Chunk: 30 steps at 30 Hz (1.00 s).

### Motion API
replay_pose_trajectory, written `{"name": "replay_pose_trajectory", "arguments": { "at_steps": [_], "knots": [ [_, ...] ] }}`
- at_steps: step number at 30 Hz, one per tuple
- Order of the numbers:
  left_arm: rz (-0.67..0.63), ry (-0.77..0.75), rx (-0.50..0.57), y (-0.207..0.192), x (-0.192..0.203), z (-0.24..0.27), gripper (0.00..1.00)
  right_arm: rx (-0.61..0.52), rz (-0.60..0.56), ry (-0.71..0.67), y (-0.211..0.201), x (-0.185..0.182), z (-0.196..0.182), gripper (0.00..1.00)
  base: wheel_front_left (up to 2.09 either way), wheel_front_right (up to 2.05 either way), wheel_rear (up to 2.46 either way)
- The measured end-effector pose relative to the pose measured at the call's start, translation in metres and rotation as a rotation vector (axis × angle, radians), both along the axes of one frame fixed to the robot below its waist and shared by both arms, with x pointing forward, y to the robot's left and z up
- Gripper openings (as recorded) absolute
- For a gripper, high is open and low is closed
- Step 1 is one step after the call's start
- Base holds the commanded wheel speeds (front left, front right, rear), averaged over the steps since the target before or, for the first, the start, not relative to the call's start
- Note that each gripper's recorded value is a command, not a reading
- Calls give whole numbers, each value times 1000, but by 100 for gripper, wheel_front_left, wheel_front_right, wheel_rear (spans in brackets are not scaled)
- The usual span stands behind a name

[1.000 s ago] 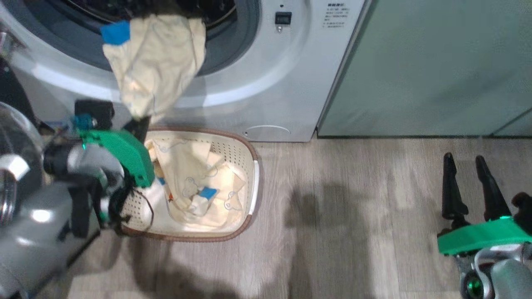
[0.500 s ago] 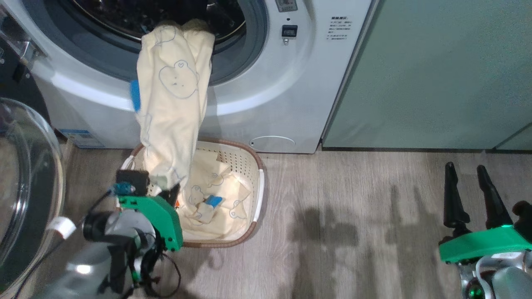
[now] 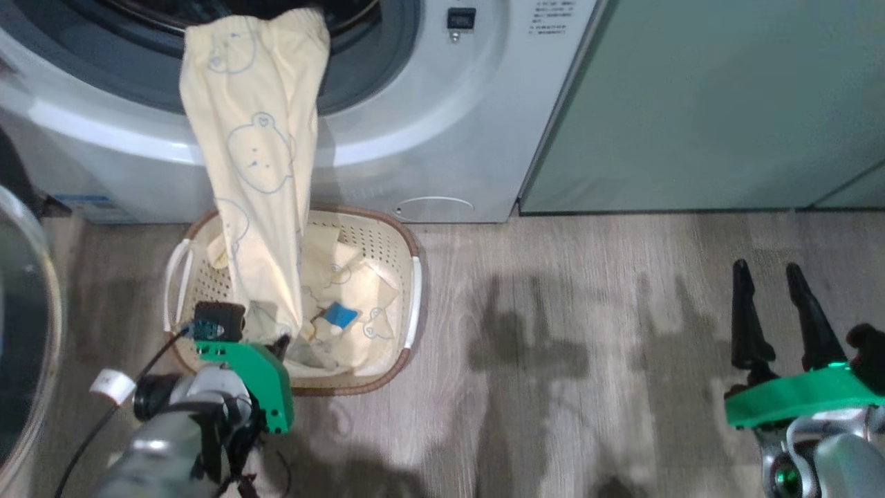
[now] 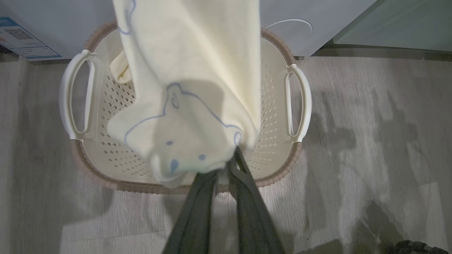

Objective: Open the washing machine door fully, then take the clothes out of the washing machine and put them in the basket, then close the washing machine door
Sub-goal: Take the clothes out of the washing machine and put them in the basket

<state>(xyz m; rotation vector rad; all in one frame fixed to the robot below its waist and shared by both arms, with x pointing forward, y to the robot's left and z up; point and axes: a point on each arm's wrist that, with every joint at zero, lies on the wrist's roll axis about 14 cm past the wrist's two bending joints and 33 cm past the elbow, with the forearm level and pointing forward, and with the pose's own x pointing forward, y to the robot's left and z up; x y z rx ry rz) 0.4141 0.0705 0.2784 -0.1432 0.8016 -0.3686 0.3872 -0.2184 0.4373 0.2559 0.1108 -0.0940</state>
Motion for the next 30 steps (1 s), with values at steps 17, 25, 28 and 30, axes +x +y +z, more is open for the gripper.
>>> {"name": "replay_pose_trajectory", "arguments": {
  "at_steps": [17, 25, 28, 30],
  "knots": [
    [15, 29, -12, -9, 36, -22, 65, -26, -20, 23, -12, 20, -12, 100, 0, 0, 0],
    [54, -36, -25, -4, 52, -2, 100, -22, -16, -2, -10, 19, -3, 100, 0, 0, 0],
    [76, -92, -40, -2, 65, 15, 100, -19, -14, -17, -9, 19, 3, 100, 0, 0, 0],
    [99, -138, -46, 4, 75, 28, 100, -17, -12, -26, -8, 19, 6, 100, 0, 0, 0]
  ]
}}
